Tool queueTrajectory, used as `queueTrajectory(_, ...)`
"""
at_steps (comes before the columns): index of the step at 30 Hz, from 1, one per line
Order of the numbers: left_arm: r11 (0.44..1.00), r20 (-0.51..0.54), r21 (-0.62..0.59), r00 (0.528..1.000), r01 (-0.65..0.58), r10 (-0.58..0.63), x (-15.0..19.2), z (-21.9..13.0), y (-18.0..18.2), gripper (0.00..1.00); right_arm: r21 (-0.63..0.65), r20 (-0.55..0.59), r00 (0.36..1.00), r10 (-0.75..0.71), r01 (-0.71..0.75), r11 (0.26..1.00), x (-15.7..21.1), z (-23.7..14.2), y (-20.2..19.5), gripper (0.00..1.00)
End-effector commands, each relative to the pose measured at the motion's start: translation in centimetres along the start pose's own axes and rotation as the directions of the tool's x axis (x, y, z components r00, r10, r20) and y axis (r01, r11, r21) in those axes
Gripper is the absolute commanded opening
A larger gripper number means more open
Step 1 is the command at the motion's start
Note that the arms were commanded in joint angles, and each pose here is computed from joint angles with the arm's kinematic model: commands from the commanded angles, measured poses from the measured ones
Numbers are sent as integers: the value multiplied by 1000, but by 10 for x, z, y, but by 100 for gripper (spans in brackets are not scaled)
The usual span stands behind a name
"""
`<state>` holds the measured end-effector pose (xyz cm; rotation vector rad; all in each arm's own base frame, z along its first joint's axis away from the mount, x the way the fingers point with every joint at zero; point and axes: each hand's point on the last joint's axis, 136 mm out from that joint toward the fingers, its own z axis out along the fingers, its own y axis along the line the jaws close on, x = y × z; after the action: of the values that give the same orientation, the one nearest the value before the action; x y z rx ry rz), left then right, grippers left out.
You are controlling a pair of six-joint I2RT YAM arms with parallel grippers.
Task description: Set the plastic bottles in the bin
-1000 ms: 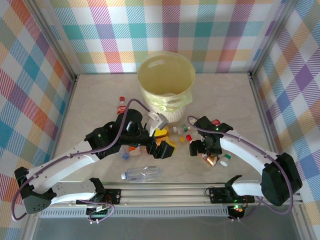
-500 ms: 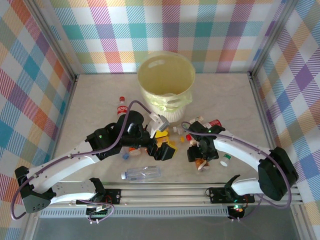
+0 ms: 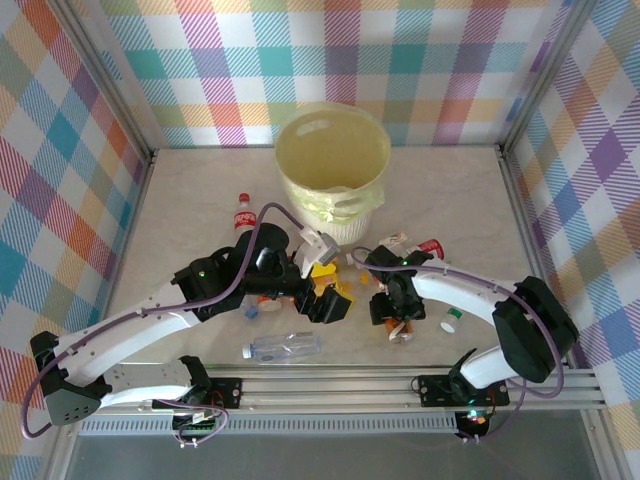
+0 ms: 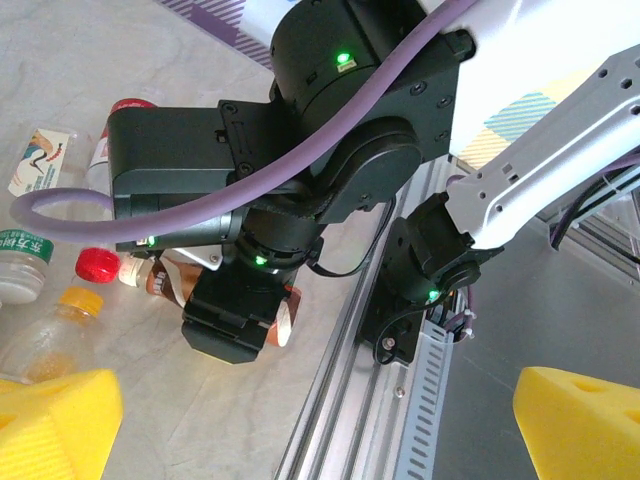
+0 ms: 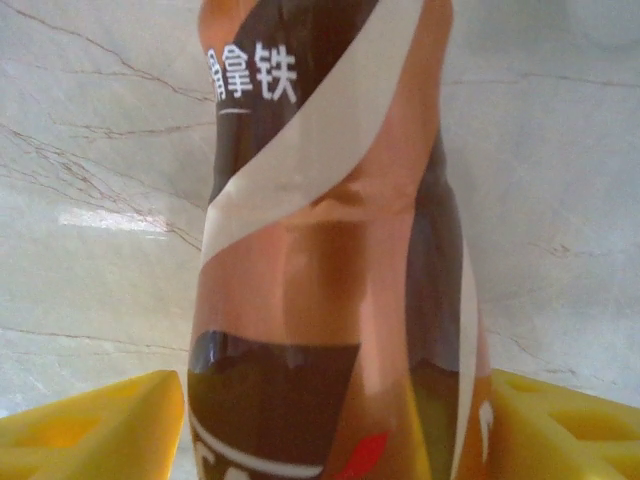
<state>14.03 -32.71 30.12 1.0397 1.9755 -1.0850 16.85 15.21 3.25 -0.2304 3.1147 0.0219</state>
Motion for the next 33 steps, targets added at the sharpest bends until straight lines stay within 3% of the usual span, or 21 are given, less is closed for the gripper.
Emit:
queueTrajectory(1, 1000, 45, 24, 999, -20, 19, -7, -4, -9, 100, 2, -14, 1000, 20, -20, 1000, 4, 7, 1, 73)
queueTrajectory(5, 999, 54, 26, 998, -23, 22, -8, -6, -10, 100, 25, -6, 1000, 26, -26, 999, 3, 9, -3, 69)
queueTrajectory(10, 999, 65, 29, 997, -29, 27, -9, -8, -11, 100, 27, 13, 999, 33, -33, 999, 2, 7, -5, 57)
queueTrajectory(16, 999, 95, 29, 995, -35, 32, -15, -11, -13, 100, 37, 83, 995, 50, -53, 998, 0, -15, -14, 55)
queueTrajectory(25, 999, 215, -18, 975, -48, 50, -33, -30, -11, 100, 29, 287, 951, 119, -133, 991, -12, -86, -34, 52)
queueTrajectory(30, 998, 312, -41, 948, -50, 60, -45, -45, -11, 100, -13, 438, 884, 160, -172, 985, -28, -137, -41, 52)
queueTrajectory(33, 998, 353, -52, 934, -46, 61, -50, -53, -11, 100, -67, 535, 833, 141, -124, 990, -44, -172, -33, 52)
